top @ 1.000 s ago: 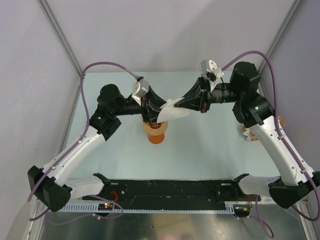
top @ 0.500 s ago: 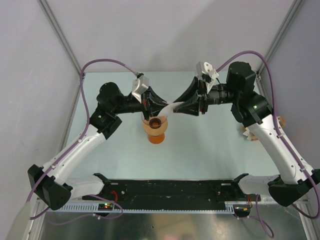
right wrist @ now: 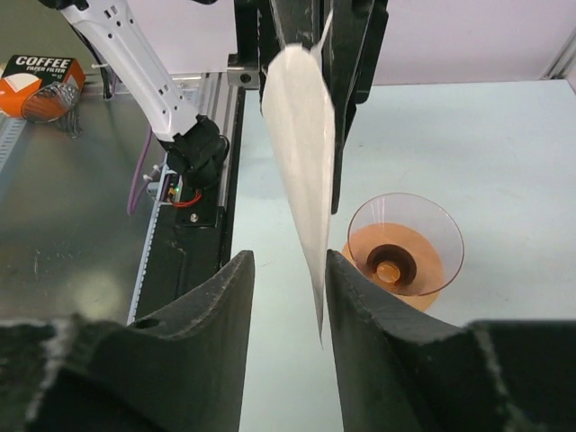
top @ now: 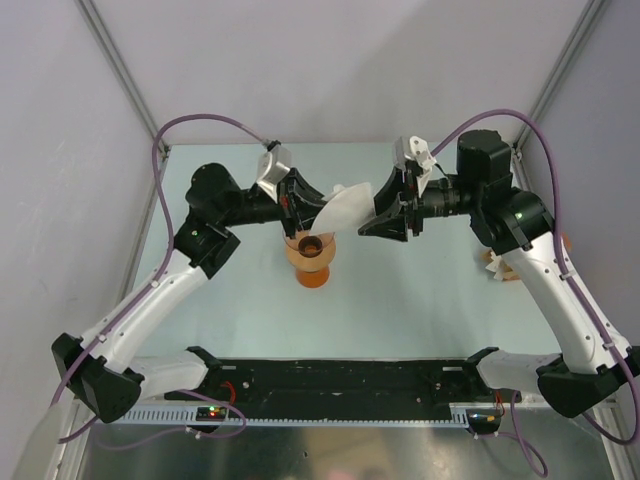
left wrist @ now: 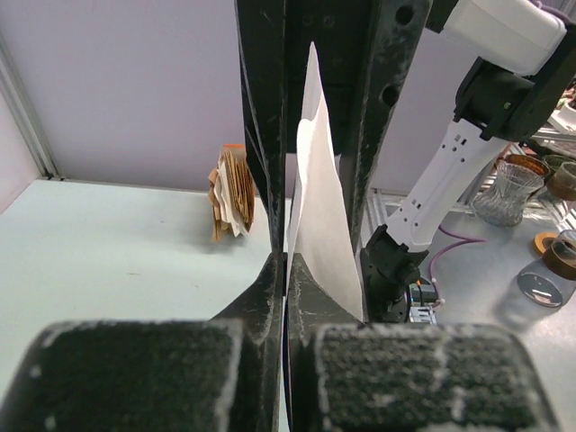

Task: Place the coffee filter in the dripper
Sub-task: Place the coffee filter in the coffee dripper.

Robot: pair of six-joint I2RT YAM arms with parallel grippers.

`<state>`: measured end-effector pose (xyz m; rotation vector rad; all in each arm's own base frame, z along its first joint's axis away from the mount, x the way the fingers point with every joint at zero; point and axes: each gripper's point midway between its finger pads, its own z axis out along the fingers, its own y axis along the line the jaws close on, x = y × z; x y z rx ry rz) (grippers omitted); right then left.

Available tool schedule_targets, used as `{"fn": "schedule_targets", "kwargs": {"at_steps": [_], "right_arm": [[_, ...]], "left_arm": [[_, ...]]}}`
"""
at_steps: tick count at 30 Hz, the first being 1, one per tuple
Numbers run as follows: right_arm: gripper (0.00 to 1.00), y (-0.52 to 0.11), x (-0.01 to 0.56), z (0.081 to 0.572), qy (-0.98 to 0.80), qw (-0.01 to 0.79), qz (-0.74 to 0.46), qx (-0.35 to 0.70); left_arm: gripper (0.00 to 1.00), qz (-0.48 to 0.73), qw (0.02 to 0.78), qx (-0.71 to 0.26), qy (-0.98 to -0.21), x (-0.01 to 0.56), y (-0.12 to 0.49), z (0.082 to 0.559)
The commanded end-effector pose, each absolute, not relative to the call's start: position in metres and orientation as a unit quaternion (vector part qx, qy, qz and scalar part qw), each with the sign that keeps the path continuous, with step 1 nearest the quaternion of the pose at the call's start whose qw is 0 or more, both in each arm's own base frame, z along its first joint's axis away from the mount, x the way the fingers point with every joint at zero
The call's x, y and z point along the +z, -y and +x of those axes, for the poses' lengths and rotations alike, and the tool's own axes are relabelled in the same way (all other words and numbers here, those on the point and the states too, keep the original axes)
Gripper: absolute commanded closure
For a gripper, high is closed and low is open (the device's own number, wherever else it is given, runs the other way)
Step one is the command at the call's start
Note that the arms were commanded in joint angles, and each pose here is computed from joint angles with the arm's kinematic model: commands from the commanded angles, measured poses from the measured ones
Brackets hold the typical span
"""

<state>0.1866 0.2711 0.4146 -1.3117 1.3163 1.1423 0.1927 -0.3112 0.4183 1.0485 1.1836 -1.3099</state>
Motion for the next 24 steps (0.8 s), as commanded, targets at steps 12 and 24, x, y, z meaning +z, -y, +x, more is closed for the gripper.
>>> {"fn": "schedule_targets", "kwargs": {"at_steps": [12, 24], "right_arm": [[1.0, -0.266, 0.411, 0.176, -0.51, 0.461, -0.563, 0.459], [1.0, -0.268, 0.404, 0.173, -0.517, 0.441, -0.572, 0.46]], "left_arm": [[0.83, 0.444, 0.532, -0.564, -0.45, 0.46, 0.312, 0.179], [0.55, 0.454, 0.53, -0.567, -0.437, 0.469, 0.328, 0.181]]}}
